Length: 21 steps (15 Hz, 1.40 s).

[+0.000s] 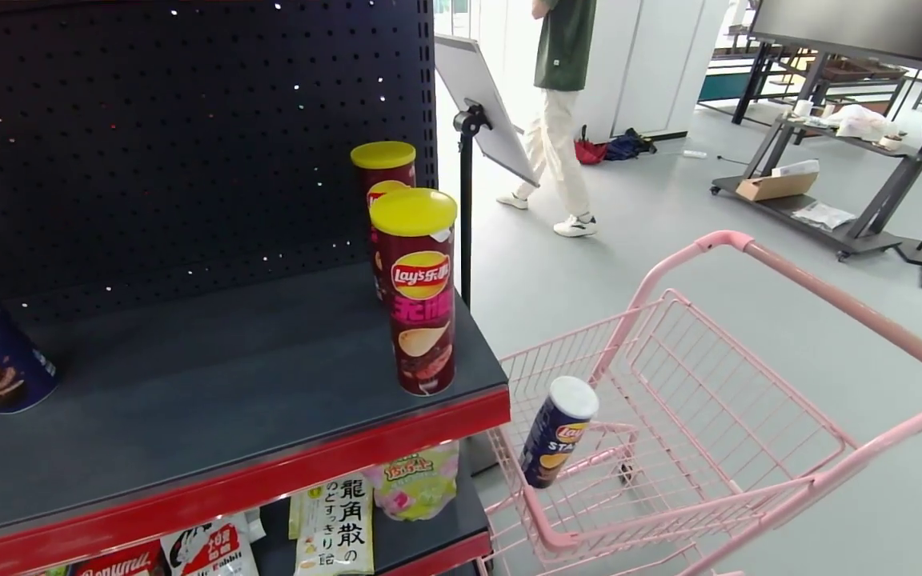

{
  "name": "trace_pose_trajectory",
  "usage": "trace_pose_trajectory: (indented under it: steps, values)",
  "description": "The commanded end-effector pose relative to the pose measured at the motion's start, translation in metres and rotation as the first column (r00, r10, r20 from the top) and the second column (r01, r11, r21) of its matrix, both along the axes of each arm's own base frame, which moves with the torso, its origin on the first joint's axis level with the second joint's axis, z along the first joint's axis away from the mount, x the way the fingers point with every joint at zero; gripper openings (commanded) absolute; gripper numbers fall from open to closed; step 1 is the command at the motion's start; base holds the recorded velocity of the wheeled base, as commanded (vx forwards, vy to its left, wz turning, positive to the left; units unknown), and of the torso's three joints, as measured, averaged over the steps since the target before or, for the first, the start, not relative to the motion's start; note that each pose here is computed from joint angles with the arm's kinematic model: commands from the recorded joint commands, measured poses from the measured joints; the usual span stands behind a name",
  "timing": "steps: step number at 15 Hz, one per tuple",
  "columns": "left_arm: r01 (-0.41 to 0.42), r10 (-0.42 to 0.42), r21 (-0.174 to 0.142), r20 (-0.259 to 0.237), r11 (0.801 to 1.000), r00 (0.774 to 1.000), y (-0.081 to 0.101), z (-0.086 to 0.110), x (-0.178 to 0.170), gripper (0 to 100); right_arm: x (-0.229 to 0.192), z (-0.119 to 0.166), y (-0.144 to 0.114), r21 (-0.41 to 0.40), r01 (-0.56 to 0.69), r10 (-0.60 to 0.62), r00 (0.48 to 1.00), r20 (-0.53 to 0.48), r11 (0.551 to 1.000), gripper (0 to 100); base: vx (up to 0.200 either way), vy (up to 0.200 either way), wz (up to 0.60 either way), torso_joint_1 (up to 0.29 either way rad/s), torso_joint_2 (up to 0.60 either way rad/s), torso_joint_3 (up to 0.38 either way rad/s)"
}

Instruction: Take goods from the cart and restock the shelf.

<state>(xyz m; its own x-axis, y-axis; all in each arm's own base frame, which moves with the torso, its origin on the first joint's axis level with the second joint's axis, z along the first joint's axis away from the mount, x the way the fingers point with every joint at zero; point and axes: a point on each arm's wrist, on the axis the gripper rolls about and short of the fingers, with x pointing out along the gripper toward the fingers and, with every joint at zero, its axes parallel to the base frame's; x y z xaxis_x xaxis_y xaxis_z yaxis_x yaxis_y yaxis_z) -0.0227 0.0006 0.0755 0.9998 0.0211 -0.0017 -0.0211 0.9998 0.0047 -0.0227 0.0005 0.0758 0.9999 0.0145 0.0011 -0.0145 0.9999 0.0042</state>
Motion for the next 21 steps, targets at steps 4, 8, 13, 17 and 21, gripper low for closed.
trace_pose_trajectory:
  steps: [4, 8, 13, 17, 21]
  values:
    - [0.0, 0.0, 0.0, 0.0, 1.0, 1.0, 0.0, 0.0, 0.0, 100, 0.0, 0.0, 0.0, 0.0, -0.001, 0.001, 1.0, 0.0, 1.0, 100, 0.0, 0.0, 0.0, -0.145, 0.37, 0.221]
    - [0.0, 0.0, 0.0, 0.0, 1.0, 1.0, 0.0, 0.0, 0.0, 100, 0.0, 0.0, 0.0, 0.0, -0.001, 0.001, 1.0, 0.0, 1.0, 100, 0.0, 0.0, 0.0, -0.06, 0.16, 0.094]
    - [0.0, 0.0, 0.0, 0.0, 1.0, 1.0, 0.0, 0.0, 0.0, 100, 0.0, 0.0, 0.0, 0.0, -0.001, 0.001, 1.0, 0.0, 1.0, 100, 0.0, 0.0, 0.0, -0.103, 0.29, 0.184]
    - [0.0, 0.0, 0.0, -0.001, 1.0, 1.0, 0.0, 0.0, 0.0001, 100, 0.0, 0.0, 0.0, -0.001, -0.001, 0.001, 1.0, 0.0, 1.0, 100, 0.0, 0.0, 0.0, -0.005, 0.02, 0.014]
    - [0.0, 0.0, -0.002, 0.0, 1.0, 1.0, 0.0, 0.0, 0.0, 100, 0.0, 0.0, 0.0, 0.0, -0.001, 0.001, 1.0, 0.0, 1.0, 100, 0.0, 0.0, 0.0, 0.0, 0.0, 0.0]
